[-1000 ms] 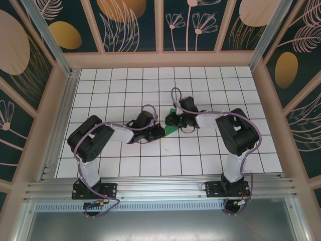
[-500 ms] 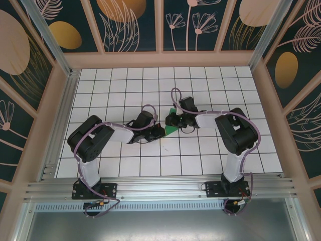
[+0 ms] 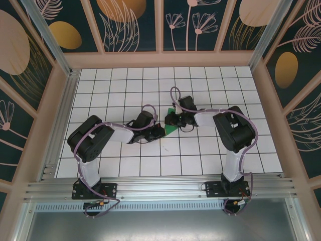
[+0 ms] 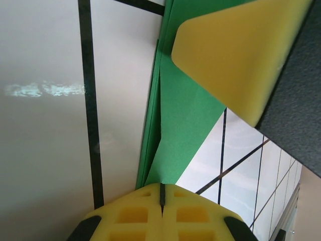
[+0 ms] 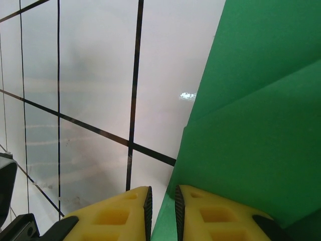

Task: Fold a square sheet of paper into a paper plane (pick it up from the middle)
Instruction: Fourth fold the wing at the center of the table.

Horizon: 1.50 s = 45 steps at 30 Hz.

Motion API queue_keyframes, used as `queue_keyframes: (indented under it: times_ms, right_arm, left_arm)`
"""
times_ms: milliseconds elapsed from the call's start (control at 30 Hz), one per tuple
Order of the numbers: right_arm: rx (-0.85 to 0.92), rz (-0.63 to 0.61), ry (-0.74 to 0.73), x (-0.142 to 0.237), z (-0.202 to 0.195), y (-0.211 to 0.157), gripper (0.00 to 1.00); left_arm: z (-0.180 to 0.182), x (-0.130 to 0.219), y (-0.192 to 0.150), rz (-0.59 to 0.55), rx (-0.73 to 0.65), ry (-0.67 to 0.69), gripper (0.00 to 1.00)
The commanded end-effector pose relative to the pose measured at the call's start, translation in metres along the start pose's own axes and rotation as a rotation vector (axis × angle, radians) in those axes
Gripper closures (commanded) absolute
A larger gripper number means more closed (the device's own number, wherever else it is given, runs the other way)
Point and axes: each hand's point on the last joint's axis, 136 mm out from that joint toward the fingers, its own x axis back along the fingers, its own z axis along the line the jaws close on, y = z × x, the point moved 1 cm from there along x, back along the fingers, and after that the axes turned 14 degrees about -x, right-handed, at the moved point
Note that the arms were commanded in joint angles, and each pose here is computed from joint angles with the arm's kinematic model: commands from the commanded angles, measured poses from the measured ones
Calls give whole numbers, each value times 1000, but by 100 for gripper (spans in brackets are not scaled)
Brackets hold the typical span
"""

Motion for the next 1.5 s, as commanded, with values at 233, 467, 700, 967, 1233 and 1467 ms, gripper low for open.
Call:
queue_keyframes:
  times_ms: [233, 467, 700, 967, 1233, 1467]
  right_arm:
    - [-59, 22, -115, -7, -30, -5, 80]
    - [-77, 32, -131, -9, -35, -7, 83]
    - [-90, 41, -137, -11, -37, -9, 84]
    - [-82, 38, -117, -11, -31, -4, 85]
    - [-40, -3, 32, 3, -10, 29, 84]
    - [12, -117, 115, 36, 19, 78, 82]
  left_arm:
    - [-23, 27, 21, -107, -24, -36, 97]
    - [-26, 4, 28, -75, -29, -72, 100]
    - [-5, -9, 24, -35, -24, 32, 100]
    - [29, -12, 5, 13, 8, 161, 100]
    - [68, -8, -29, 118, 15, 295, 100]
    - [73, -9, -33, 136, 14, 312, 100]
